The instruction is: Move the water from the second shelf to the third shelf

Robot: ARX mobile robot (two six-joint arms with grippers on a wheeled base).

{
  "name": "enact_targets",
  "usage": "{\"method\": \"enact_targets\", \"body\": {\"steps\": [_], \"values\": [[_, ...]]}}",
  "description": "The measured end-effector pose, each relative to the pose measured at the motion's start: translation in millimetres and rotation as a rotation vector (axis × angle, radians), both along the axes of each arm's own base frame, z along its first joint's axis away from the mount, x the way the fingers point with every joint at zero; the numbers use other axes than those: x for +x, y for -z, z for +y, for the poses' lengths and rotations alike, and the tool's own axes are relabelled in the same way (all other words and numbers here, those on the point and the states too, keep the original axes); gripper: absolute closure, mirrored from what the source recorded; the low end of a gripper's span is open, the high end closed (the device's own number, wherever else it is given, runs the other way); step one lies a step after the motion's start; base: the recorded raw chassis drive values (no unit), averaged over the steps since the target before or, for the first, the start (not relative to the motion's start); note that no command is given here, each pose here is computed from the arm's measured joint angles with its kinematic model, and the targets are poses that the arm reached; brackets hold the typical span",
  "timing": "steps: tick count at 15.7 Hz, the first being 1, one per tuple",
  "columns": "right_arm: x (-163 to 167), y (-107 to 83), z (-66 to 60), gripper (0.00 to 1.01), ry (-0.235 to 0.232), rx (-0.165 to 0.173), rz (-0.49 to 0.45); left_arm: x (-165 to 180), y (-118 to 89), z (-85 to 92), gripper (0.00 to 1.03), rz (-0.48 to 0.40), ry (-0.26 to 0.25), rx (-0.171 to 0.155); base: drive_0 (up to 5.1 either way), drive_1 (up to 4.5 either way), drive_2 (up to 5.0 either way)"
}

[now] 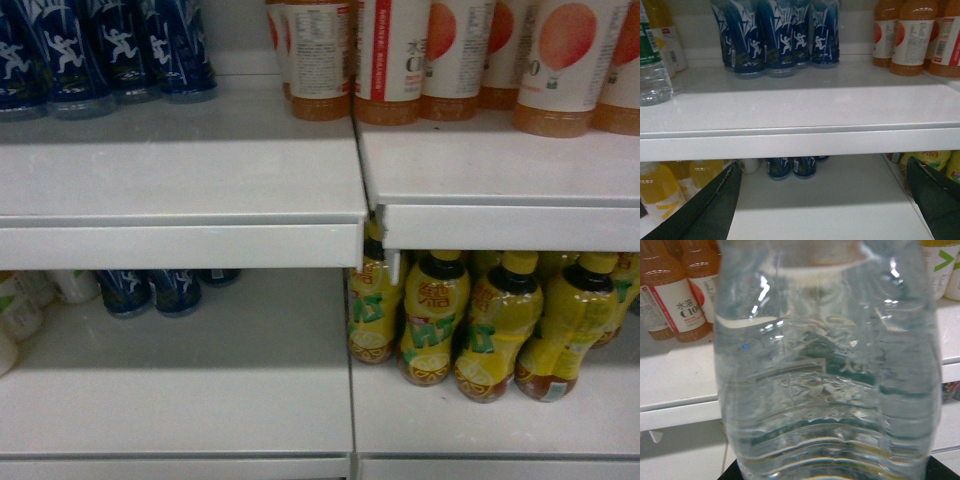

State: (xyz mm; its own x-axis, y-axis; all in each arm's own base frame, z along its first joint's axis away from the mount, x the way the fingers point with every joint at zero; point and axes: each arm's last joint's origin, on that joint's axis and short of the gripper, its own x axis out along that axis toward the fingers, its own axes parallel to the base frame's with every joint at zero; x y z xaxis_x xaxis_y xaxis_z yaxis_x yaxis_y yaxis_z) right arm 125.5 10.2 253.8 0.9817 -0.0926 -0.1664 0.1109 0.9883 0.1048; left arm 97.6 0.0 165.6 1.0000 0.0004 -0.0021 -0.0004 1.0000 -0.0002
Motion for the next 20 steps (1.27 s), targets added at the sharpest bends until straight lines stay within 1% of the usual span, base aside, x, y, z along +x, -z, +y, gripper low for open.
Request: {"method": "enact_targets", "body": {"steps": [20], "values": [[-0.8,-0.4,0.0,0.59,-0.002,0.001,-0.004,0.0,0.0,0.0,0.05,0.000,0.000,0.000,-5.0,2.40,2.4]]}}
